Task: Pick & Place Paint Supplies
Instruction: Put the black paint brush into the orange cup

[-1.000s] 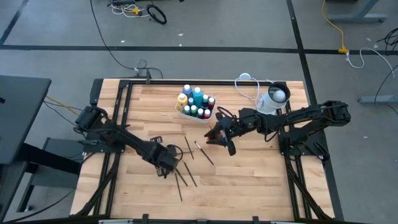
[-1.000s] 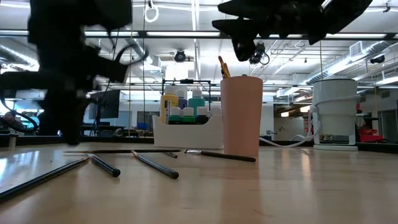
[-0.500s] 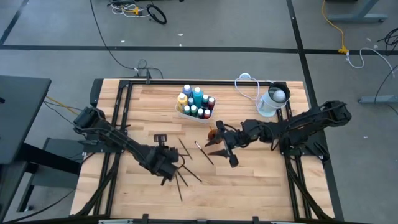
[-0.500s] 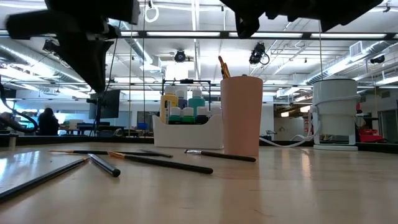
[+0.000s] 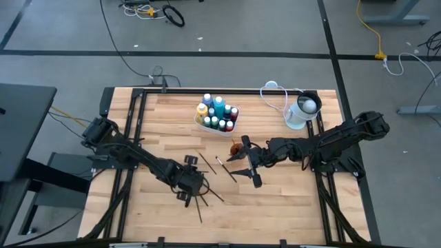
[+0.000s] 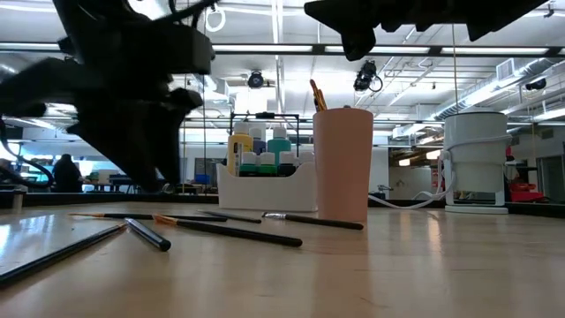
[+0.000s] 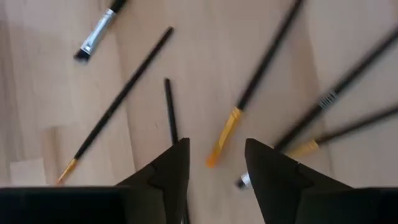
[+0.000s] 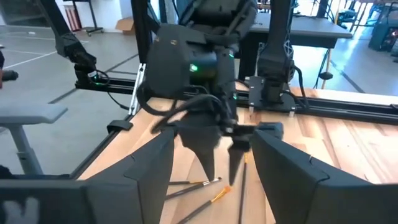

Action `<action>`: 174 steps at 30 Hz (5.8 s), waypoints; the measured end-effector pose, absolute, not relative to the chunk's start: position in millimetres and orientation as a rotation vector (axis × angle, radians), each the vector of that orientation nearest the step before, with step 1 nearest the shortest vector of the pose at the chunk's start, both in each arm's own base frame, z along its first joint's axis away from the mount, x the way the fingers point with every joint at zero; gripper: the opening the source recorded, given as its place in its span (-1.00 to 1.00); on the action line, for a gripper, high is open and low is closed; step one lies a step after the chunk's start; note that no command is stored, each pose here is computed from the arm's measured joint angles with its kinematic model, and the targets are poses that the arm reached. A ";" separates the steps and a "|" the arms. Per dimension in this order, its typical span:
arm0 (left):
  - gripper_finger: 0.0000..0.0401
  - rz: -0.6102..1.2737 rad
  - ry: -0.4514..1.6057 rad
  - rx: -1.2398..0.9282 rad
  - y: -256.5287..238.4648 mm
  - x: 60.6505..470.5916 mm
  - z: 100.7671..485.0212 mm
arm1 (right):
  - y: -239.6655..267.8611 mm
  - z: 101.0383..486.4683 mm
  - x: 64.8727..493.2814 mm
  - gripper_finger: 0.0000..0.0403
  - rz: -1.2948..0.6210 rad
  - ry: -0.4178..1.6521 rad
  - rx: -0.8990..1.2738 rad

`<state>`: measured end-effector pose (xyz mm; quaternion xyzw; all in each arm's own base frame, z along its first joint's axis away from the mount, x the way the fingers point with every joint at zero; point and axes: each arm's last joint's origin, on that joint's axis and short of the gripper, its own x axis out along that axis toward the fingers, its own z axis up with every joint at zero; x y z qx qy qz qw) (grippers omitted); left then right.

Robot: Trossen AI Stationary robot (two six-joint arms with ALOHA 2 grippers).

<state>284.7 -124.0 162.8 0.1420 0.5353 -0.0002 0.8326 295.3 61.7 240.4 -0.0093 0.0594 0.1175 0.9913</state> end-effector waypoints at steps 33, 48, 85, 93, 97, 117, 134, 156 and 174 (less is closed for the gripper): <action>-0.94 -0.062 1.123 0.205 -85.7 284.5 128.7 | 61.8 238.4 295.0 0.07 0.237 0.141 -0.020; -0.98 -0.124 1.058 0.678 -121.9 298.6 178.0 | 61.8 238.0 295.0 0.07 0.233 0.158 0.085; -0.97 -0.013 0.617 2.018 -133.5 346.9 248.6 | 44.8 224.0 293.9 -0.13 0.308 0.378 0.449; -0.95 -0.055 0.567 2.010 -129.9 349.9 249.1 | 45.1 222.3 293.1 -0.85 0.339 0.404 0.456; -0.85 -0.061 0.524 1.955 -132.4 349.7 250.1 | 44.1 221.8 293.0 -0.91 0.340 0.406 0.453; -0.65 0.289 0.408 1.251 -155.5 306.3 299.6 | 10.9 292.0 248.9 -0.94 0.051 0.096 0.087; -0.65 -0.048 0.500 0.534 -78.8 247.7 336.2 | 5.8 228.4 267.2 -0.94 -0.152 0.127 0.020; -0.65 -0.040 0.324 0.366 -50.1 240.4 198.6 | 26.2 250.4 258.3 -0.37 -0.008 -0.006 -0.034; -0.65 0.086 0.230 0.125 -39.1 204.3 154.8 | 92.4 208.0 277.7 -0.18 0.186 0.378 0.098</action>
